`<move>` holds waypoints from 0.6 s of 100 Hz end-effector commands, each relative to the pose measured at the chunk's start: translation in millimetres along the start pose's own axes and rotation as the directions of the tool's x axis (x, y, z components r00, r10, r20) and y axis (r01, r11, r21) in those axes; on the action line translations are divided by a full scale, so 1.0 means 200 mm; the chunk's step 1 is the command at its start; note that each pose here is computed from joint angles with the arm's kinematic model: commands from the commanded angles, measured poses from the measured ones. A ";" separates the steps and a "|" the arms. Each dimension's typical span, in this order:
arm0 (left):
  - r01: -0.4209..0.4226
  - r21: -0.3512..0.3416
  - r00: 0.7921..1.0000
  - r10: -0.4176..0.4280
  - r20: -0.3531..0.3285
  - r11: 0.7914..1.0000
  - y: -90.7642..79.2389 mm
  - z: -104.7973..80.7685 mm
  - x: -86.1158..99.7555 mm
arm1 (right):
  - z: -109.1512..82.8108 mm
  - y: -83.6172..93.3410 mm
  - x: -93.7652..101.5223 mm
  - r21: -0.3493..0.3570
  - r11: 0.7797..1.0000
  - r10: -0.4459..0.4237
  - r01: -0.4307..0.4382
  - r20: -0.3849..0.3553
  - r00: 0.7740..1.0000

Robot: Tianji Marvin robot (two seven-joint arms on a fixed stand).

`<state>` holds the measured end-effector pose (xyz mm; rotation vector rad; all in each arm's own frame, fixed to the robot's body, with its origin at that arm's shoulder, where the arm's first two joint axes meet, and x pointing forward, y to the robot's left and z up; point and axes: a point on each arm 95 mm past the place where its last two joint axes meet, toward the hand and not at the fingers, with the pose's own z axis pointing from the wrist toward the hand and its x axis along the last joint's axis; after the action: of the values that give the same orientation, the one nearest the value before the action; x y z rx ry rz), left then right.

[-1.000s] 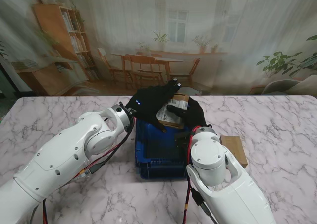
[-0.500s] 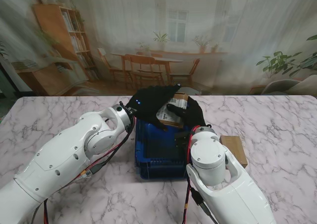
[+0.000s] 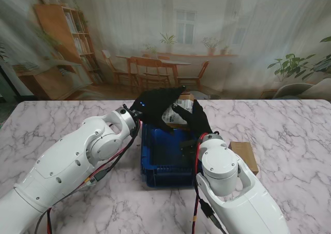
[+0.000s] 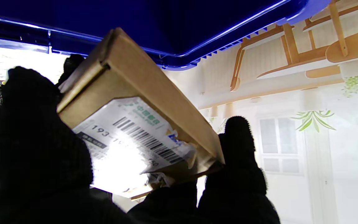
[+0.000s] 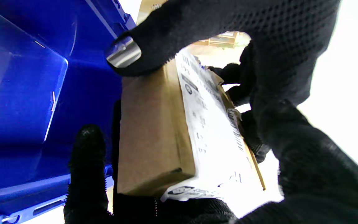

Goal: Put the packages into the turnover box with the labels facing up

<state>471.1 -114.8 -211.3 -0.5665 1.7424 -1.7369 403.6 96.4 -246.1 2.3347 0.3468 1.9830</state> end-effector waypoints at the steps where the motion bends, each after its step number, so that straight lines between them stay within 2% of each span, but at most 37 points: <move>1: 0.018 -0.022 1.000 -0.018 0.003 1.000 0.01 0.01 0.02 | -0.02 0.00 0.02 -0.006 1.000 -0.016 0.016 -0.037 0.999; 23: 0.027 -0.034 1.000 -0.026 0.016 0.999 -0.02 0.02 0.00 | -0.04 0.07 0.01 -0.079 0.994 -0.087 0.079 -0.099 0.991; 39: 0.025 -0.043 1.000 -0.024 0.020 0.999 -0.04 0.02 0.00 | -0.06 0.13 0.00 -0.117 0.990 -0.094 0.080 -0.120 0.988; 60: 0.025 -0.091 0.999 -0.022 0.031 0.996 -0.04 0.04 -0.01 | -0.09 0.21 -0.05 -0.211 0.966 -0.182 0.148 -0.153 0.971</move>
<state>474.1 -117.9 -205.2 -0.6387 1.7942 -1.6842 394.0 60.9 -237.8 1.9628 0.3498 2.0567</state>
